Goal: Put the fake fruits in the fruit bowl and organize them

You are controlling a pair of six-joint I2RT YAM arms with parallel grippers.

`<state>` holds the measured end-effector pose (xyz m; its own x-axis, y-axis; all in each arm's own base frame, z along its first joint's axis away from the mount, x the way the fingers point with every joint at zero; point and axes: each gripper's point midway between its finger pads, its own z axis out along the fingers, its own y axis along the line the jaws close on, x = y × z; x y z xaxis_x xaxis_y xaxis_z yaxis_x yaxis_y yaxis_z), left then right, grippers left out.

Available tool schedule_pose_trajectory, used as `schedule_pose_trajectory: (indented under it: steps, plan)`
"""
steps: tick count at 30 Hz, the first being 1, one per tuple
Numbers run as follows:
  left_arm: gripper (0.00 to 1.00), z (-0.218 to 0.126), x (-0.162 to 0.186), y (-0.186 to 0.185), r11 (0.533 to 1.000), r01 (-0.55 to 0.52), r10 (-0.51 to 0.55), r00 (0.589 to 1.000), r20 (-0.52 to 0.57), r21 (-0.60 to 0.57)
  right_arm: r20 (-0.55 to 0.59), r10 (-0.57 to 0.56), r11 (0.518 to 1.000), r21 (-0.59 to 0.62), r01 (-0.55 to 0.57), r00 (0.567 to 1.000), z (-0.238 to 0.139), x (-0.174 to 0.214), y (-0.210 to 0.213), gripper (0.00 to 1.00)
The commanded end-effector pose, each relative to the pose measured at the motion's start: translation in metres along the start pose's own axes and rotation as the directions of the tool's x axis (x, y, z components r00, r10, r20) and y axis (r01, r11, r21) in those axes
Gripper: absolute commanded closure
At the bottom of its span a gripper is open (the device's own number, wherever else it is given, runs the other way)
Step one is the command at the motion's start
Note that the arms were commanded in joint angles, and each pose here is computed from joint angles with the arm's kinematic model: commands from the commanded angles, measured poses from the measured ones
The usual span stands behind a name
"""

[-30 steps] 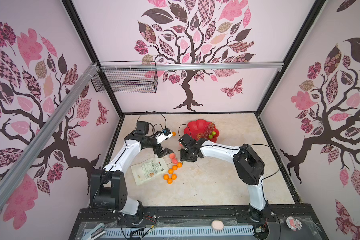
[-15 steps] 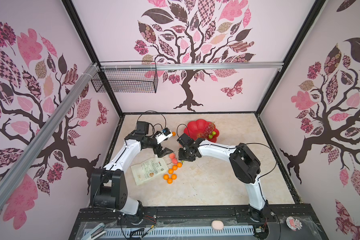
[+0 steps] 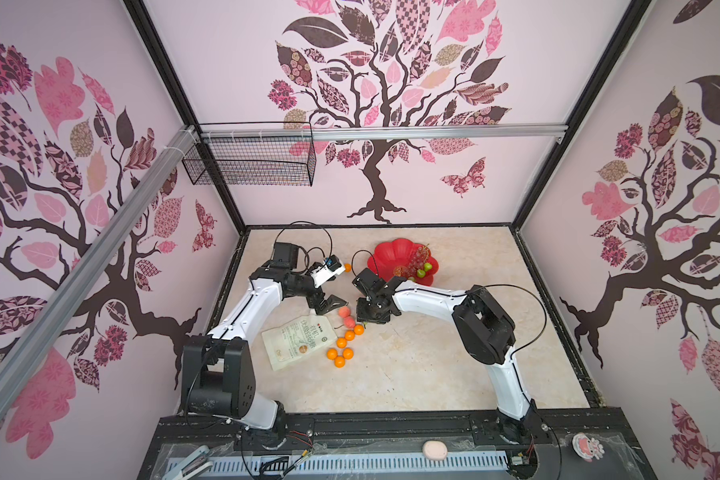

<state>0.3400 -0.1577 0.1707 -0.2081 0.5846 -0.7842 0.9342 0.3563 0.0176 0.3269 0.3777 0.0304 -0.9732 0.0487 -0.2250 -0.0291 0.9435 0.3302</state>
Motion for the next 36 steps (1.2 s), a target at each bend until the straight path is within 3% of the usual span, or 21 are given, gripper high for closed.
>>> schedule_pose_trajectory:
  steps: [1, 18, 29, 36]
  plan:
    - [0.02, 0.002, 0.001, 0.0, 1.0, 0.015, -0.015, 1.0, 0.01, 0.013, -0.023, -0.003, 0.999, 0.054, 0.004, 1.0, 0.016, 0.003, -0.012, 0.53]
    - [0.02, 0.006, 0.004, 0.006, 1.0, 0.014, -0.014, 1.0, -0.005, -0.007, -0.042, 0.003, 0.999, 0.04, -0.001, 0.999, 0.008, 0.01, -0.017, 0.65]
    - [0.02, 0.016, -0.01, -0.003, 0.999, -0.049, 0.049, 0.998, 0.046, 0.014, 0.001, 0.033, 0.998, -0.051, -0.033, 0.999, -0.044, 0.012, -0.024, 0.67]
    - [0.02, 0.034, -0.029, -0.012, 0.998, -0.048, 0.044, 0.995, 0.086, 0.042, 0.044, 0.142, 0.986, -0.09, -0.138, 0.989, -0.073, -0.008, -0.055, 0.69]
